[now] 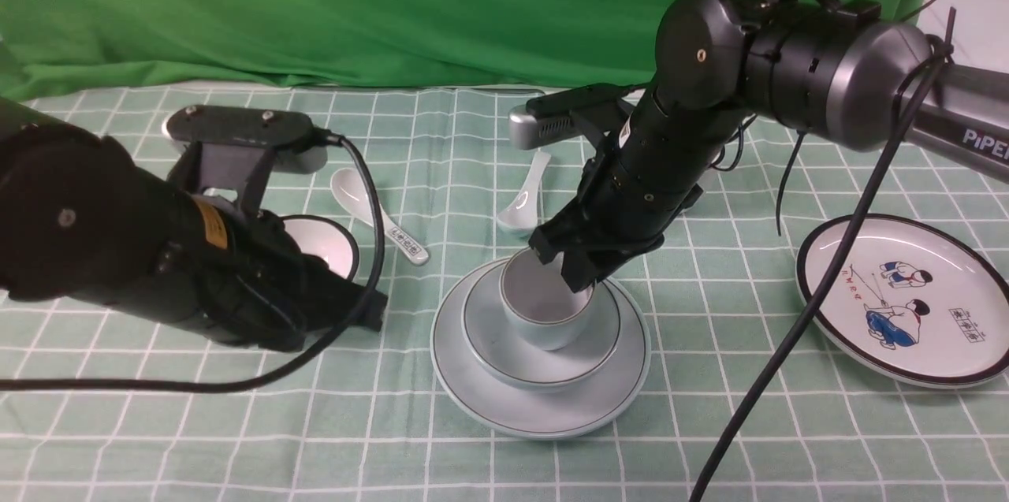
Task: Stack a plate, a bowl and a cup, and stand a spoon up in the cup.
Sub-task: Use the right arm to put the blue teacup into the blue rice bowl in the middle, then use the left arm to grab a blue soup spoon
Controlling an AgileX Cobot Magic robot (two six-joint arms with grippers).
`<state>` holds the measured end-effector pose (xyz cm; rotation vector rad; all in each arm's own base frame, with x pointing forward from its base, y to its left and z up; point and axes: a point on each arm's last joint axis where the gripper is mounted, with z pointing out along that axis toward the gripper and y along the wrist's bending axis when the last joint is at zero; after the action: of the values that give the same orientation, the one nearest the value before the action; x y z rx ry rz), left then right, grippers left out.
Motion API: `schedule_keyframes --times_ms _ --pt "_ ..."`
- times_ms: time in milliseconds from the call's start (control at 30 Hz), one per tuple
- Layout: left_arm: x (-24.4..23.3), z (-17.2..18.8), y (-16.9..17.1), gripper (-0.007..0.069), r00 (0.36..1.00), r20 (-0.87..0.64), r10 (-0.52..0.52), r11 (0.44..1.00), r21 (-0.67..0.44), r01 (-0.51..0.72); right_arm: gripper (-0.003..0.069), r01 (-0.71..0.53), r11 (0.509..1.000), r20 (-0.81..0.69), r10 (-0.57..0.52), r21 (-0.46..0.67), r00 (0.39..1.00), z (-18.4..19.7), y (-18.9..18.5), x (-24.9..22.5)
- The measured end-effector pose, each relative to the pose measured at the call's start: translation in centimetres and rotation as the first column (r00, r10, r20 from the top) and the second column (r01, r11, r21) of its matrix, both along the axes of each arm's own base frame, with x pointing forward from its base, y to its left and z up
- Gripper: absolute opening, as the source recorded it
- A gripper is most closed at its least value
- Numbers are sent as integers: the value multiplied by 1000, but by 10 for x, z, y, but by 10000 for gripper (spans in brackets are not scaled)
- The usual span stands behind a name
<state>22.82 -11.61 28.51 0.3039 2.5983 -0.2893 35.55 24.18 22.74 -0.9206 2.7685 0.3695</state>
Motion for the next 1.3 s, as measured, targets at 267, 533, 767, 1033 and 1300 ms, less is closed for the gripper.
schedule_keyframes --times_ms 267,533,767,1033,1300 --pt "19 38 -11 10 1000 22 4 1000 -31 -4 499 -16 1000 38 17 -10 999 22 -4 -3" --pt "72 61 -34 10 999 -37 -41 999 17 41 326 -2 982 136 27 -186 990 81 -38 -13" --pt "172 45 -80 10 994 -13 -108 993 36 108 21 232 968 283 -197 -97 939 154 -122 -24" --pt "237 -7 -112 71 994 24 -111 994 19 111 19 338 937 283 -301 -90 911 163 -170 -60" --pt "266 -63 -125 351 994 31 -107 994 20 106 19 345 934 275 -310 -89 910 143 -178 -80"
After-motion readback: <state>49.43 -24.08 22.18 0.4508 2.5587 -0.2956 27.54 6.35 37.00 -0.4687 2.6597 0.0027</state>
